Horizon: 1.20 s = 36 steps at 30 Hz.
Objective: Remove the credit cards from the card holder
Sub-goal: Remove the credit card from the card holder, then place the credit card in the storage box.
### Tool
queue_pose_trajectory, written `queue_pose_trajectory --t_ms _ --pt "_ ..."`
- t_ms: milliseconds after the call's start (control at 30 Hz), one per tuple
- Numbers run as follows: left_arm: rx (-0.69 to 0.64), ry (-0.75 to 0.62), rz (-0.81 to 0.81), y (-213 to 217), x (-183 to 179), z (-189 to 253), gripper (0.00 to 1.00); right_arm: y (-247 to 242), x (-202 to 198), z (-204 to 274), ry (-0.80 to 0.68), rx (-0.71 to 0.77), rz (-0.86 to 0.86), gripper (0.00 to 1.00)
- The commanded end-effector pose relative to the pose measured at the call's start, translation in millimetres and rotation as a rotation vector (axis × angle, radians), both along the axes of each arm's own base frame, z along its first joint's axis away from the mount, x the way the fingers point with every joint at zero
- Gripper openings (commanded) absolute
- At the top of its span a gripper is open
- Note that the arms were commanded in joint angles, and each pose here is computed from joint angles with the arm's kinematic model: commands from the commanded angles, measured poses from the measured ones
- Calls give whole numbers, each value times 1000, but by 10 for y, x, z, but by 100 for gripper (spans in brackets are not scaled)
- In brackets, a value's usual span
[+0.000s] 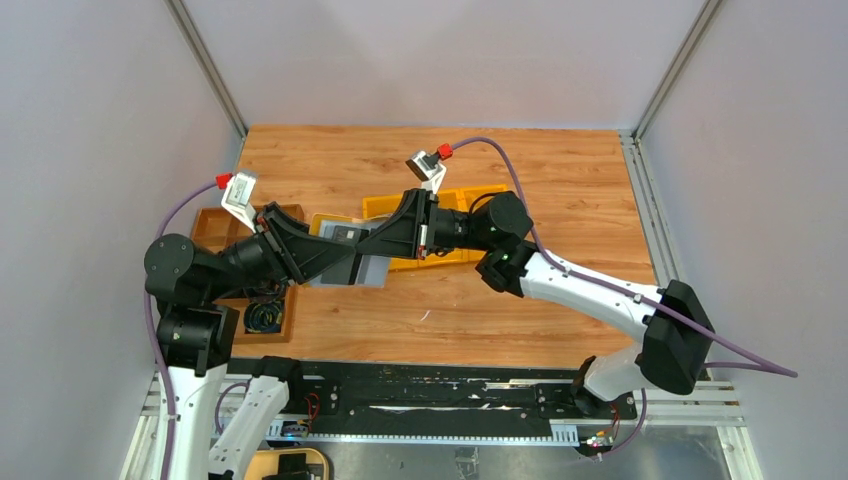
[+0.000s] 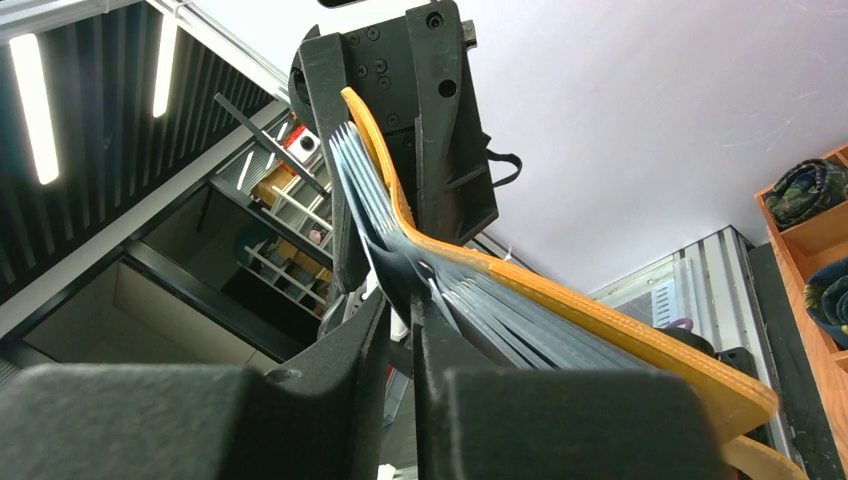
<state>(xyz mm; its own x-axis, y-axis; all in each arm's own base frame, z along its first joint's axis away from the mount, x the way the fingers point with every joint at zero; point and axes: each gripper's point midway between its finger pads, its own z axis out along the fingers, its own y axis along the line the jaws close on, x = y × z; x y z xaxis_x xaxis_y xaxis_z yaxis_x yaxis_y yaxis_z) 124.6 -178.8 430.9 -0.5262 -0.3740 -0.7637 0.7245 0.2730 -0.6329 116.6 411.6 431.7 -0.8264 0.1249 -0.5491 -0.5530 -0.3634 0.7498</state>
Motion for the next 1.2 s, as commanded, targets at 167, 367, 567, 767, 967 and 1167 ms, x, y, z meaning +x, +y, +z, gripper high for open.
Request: queue_pose_trajectory --t_ms 167,367,567,767,967,1167 --pt "-2 9 -82 -47 -144 12 21 -46 -113 95 -27 46 30 3" --pt "-1 6 -79 -44 -142 18 19 -159 -52 29 -15 40 1 0" --pt "7 -17 -67 -36 -138 62 19 -262 58 -141 -39 -41 -80 0" --pt "36 -41 -11 -3 -49 38 11 -300 54 -218 -74 -96 -98 0" --pt "200 -175 166 172 150 -63 0 -481 201 -314 -94 -160 -163 0" --pt "408 -248 283 391 286 -317 0 -800 618 -618 -85 -326 -288 0"
